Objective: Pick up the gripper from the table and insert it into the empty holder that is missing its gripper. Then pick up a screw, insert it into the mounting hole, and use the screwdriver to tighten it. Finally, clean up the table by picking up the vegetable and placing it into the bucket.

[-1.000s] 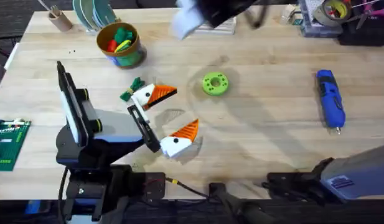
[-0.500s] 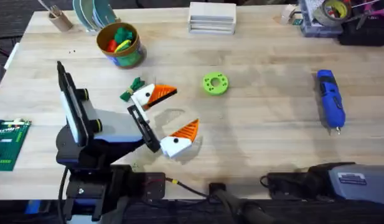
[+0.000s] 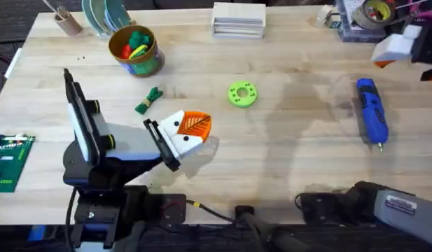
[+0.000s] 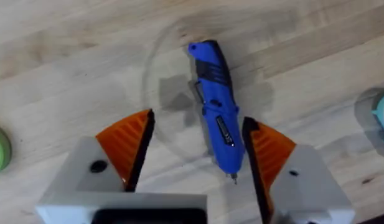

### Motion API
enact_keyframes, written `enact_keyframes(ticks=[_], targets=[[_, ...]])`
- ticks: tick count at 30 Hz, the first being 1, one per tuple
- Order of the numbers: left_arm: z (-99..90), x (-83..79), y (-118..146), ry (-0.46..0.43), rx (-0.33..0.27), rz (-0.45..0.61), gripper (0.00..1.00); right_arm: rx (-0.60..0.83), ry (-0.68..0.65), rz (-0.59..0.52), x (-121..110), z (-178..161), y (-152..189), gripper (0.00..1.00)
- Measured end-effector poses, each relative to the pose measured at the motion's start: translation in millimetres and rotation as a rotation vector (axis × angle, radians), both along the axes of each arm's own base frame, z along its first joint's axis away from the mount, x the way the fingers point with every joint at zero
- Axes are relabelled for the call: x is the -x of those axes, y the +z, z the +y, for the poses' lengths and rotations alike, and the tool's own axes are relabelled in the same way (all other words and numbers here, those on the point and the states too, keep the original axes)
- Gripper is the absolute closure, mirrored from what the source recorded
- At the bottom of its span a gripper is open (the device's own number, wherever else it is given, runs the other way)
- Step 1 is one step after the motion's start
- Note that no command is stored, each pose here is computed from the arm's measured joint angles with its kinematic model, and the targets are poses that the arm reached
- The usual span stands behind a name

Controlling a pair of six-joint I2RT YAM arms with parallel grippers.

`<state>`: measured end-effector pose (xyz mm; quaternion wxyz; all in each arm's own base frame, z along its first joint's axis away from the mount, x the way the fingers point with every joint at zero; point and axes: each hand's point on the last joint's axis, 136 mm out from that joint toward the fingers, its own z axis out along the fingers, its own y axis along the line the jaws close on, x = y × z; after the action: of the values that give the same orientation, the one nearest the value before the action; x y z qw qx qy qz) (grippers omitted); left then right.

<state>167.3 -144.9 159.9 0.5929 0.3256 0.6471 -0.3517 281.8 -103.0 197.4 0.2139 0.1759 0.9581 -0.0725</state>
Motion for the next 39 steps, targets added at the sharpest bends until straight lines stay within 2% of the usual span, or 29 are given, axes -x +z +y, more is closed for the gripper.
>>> enact_keyframes(ticks=[4, 7, 11, 17, 23, 29, 39], targets=[[0.0, 0.0, 0.0, 0.000, 0.000, 0.000, 0.993, -0.006, -0.021, -0.012, -4.6, -14.0, -12.8, 0.085], [0.0, 0.0, 0.0, 0.000, 0.000, 0.000, 0.993, -0.023, -0.024, 0.043, -1.5, -17.6, -26.9, 0.086], [0.0, 0.0, 0.0, 0.000, 0.000, 0.000, 0.993, -0.029, 0.049, 0.128, 0.7, -16.0, -46.7, 0.085], [0.0, 0.0, 0.0, 0.000, 0.000, 0.000, 0.993, -0.016, 0.154, 0.129, -23.1, -19.8, -64.6, 0.084], [0.0, 0.0, 0.0, 0.000, 0.000, 0.000, 0.993, -0.051, 0.257, 0.231, -23.1, -15.7, -96.5, 0.084], [0.0, 0.0, 0.0, 0.000, 0.000, 0.000, 0.993, -0.062, 0.345, 0.296, -18.7, -14.6, -112.5, 0.084], [0.0, 0.0, 0.0, 0.000, 0.000, 0.000, 0.993, -0.072, 0.319, 0.312, -11.5, -38.4, -122.6, 0.082]])
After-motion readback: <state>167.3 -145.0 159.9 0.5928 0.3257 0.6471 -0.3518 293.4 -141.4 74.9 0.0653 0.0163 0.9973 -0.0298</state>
